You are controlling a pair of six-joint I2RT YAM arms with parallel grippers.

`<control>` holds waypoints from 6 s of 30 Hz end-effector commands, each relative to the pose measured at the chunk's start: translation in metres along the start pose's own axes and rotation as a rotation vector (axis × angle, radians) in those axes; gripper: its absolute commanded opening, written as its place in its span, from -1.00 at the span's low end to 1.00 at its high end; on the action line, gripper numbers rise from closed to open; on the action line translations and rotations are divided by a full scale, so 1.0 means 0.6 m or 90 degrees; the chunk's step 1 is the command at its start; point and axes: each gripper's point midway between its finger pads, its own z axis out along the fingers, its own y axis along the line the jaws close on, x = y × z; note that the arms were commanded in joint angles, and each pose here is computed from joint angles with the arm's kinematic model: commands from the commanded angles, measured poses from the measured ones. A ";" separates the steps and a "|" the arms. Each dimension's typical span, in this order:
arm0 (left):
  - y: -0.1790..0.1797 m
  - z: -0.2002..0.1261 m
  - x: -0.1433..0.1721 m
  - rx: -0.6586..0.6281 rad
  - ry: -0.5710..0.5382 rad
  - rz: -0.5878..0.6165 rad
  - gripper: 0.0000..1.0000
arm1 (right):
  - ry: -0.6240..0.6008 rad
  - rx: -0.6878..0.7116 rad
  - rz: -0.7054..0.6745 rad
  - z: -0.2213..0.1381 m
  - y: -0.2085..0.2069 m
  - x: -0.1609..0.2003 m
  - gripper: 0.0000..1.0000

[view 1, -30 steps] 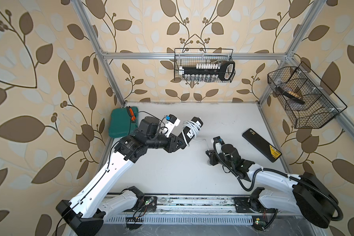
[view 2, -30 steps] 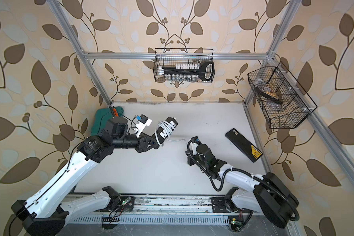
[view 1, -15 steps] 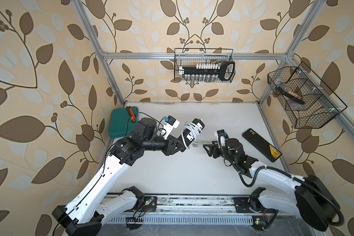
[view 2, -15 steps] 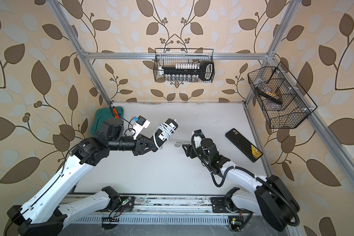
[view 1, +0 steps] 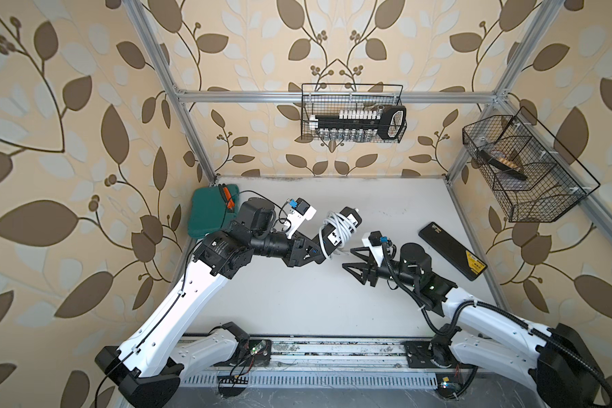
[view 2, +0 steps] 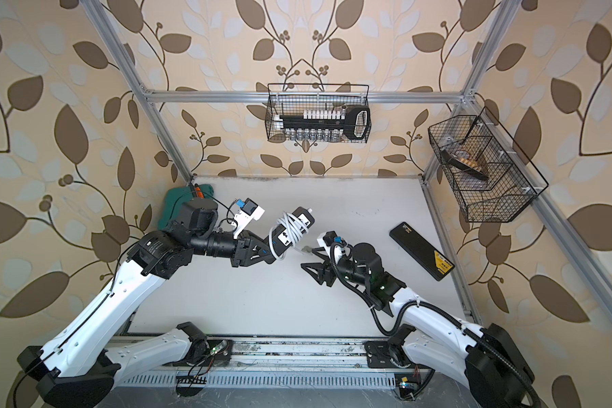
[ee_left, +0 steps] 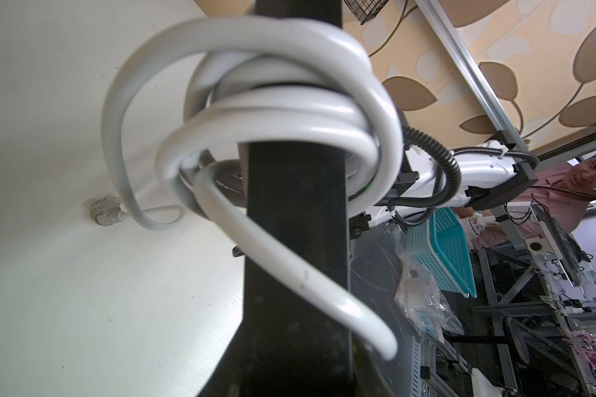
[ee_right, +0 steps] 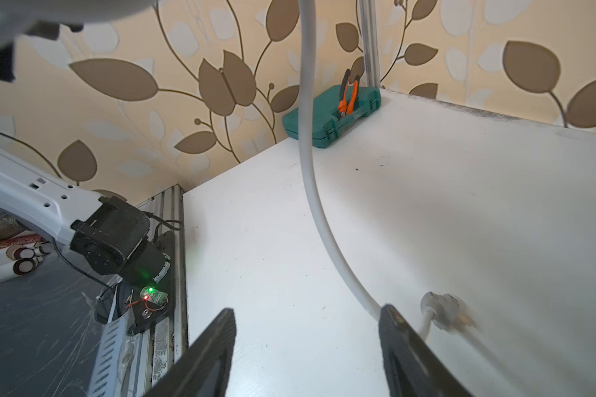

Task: Unwrap the cord wrapped around the power strip
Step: Unwrap the power cord from the power strip, then move the power cord to the center of the board.

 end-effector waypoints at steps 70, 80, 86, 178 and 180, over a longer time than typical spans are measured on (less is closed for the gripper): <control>-0.011 -0.039 -0.062 0.013 -0.070 0.072 -1.00 | -0.023 0.019 -0.073 -0.025 0.101 -0.025 0.64; -0.016 -0.040 -0.045 0.031 -0.066 0.070 -1.00 | -0.068 -0.068 0.012 0.070 0.114 -0.059 0.41; -0.022 -0.042 -0.046 0.039 -0.072 0.067 -1.00 | -0.076 -0.070 0.001 0.113 0.101 -0.042 0.20; 0.021 -0.091 -0.044 -0.133 -0.163 0.037 -1.00 | 0.359 0.491 0.225 0.005 -0.090 0.225 0.43; 0.023 -0.090 -0.039 -0.134 -0.162 0.034 -1.00 | 0.381 0.485 0.224 0.022 -0.092 0.246 0.40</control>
